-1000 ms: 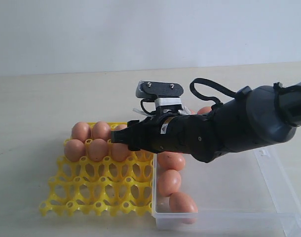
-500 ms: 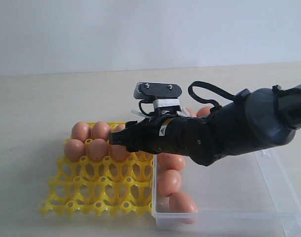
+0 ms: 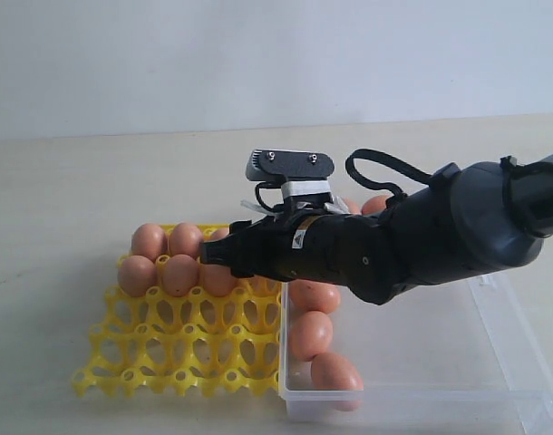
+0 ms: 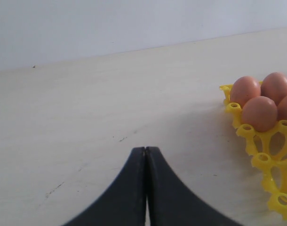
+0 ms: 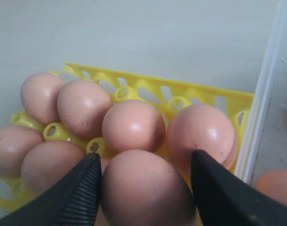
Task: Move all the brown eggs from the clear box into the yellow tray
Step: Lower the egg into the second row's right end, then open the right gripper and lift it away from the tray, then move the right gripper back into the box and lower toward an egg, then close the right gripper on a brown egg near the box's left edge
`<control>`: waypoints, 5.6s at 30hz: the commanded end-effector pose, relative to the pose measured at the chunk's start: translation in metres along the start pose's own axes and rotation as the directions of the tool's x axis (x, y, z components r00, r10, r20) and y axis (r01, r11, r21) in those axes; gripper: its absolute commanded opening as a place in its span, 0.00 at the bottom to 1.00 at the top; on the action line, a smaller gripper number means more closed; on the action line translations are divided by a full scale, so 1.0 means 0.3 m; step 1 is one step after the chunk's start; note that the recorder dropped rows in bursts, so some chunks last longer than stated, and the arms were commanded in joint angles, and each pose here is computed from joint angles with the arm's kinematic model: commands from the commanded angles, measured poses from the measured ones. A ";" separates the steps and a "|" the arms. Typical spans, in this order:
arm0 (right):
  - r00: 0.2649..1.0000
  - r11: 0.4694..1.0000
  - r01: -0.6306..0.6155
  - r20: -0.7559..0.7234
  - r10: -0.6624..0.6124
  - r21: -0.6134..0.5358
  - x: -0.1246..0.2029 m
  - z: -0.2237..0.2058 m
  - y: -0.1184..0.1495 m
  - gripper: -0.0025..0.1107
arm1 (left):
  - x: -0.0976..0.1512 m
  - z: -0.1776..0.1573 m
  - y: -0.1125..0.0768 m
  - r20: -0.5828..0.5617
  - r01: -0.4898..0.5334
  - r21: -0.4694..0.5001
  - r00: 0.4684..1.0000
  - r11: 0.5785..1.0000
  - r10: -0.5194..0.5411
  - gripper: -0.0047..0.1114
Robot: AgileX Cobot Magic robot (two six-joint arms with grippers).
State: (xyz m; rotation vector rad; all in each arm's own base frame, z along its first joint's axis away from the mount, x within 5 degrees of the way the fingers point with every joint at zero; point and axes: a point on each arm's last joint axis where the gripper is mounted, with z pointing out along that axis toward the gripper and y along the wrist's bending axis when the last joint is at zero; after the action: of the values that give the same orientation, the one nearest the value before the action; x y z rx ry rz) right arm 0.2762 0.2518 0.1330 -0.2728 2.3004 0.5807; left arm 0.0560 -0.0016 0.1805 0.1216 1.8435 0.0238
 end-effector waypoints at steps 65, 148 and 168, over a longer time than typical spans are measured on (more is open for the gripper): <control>0.818 0.921 0.373 -0.507 -0.270 0.113 -0.397 -0.140 -0.198 0.60 | -0.008 -0.001 -0.001 0.014 0.005 0.008 1.000 1.000 -0.005 0.04; 0.587 0.820 0.561 -0.646 -0.488 -0.109 -0.152 0.138 -0.247 0.46 | -0.008 -0.001 -0.001 0.014 0.005 0.008 1.000 1.000 -0.005 0.04; 0.685 0.849 0.526 -0.565 -0.460 -0.054 -0.219 0.096 -0.213 0.02 | -0.008 -0.001 -0.001 0.014 0.005 0.008 1.000 1.000 -0.005 0.04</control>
State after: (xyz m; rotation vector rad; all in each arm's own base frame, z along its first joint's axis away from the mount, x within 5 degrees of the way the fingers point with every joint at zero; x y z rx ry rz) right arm 0.3621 0.2085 0.1230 -1.1738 2.6837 0.0472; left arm 0.0560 -0.0016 0.1805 0.1216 1.8435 0.0238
